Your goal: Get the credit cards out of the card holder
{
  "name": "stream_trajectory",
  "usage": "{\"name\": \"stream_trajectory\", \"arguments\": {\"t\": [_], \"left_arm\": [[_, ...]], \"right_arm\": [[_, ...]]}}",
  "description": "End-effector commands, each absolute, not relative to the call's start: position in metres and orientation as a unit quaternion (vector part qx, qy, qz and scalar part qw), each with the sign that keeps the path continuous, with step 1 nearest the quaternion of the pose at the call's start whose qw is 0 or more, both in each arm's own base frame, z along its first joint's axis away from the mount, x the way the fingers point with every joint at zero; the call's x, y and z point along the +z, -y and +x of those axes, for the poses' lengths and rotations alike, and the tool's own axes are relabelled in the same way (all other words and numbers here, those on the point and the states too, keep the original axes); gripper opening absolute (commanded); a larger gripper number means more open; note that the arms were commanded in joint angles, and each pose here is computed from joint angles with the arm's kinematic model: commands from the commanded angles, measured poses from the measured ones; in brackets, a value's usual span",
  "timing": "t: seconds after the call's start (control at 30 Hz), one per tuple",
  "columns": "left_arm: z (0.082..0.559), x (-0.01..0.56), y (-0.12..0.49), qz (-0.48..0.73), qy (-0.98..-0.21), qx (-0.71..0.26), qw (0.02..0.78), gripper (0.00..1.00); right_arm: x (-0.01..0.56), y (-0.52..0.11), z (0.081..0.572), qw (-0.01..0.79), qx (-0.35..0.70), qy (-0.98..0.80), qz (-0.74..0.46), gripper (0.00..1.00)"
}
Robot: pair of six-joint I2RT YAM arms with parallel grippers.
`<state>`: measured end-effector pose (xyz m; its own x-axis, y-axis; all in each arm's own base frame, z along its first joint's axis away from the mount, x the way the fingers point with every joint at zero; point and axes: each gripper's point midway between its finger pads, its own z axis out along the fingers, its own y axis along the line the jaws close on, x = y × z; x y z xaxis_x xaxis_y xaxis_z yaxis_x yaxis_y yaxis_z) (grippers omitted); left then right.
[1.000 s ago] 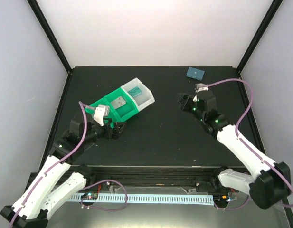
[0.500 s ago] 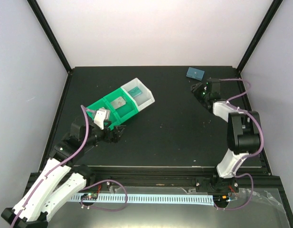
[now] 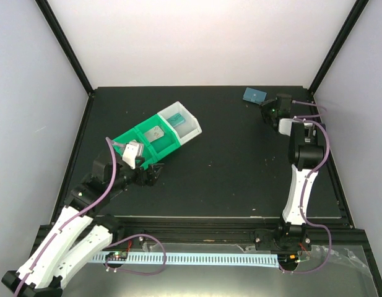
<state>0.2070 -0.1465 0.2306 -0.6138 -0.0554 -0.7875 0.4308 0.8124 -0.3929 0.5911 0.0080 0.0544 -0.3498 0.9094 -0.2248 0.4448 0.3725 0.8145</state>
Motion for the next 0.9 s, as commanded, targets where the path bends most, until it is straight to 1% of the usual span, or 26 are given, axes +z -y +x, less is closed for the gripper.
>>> {"name": "stream_trajectory", "arguments": {"t": [0.0,0.17,0.5,0.6,0.67,0.87], "left_arm": [[0.208,0.232,0.143,0.113,-0.849,-0.277,0.435,0.99],[0.208,0.234,0.143,0.114,-0.848,-0.278,0.437,0.99],[0.209,0.233,0.143,0.113,-0.848,-0.277,0.438,0.99],[0.209,0.233,0.143,0.113,-0.848,-0.277,0.438,0.99],[0.21,0.233,0.143,0.113,-0.848,-0.276,0.437,0.99],[0.21,0.232,0.143,0.113,-0.849,-0.276,0.436,0.99]], "right_arm": [[0.067,0.006,0.621,0.37,0.342,-0.724,0.471,0.5],[0.056,0.014,0.641,0.36,0.34,-0.719,0.487,0.49],[0.032,0.021,0.653,0.35,0.319,-0.723,0.503,0.47],[0.025,0.021,0.657,0.346,0.314,-0.728,0.501,0.45],[0.02,0.023,0.657,0.345,0.309,-0.73,0.502,0.45],[0.02,0.023,0.662,0.354,0.312,-0.73,0.494,0.35]]}}
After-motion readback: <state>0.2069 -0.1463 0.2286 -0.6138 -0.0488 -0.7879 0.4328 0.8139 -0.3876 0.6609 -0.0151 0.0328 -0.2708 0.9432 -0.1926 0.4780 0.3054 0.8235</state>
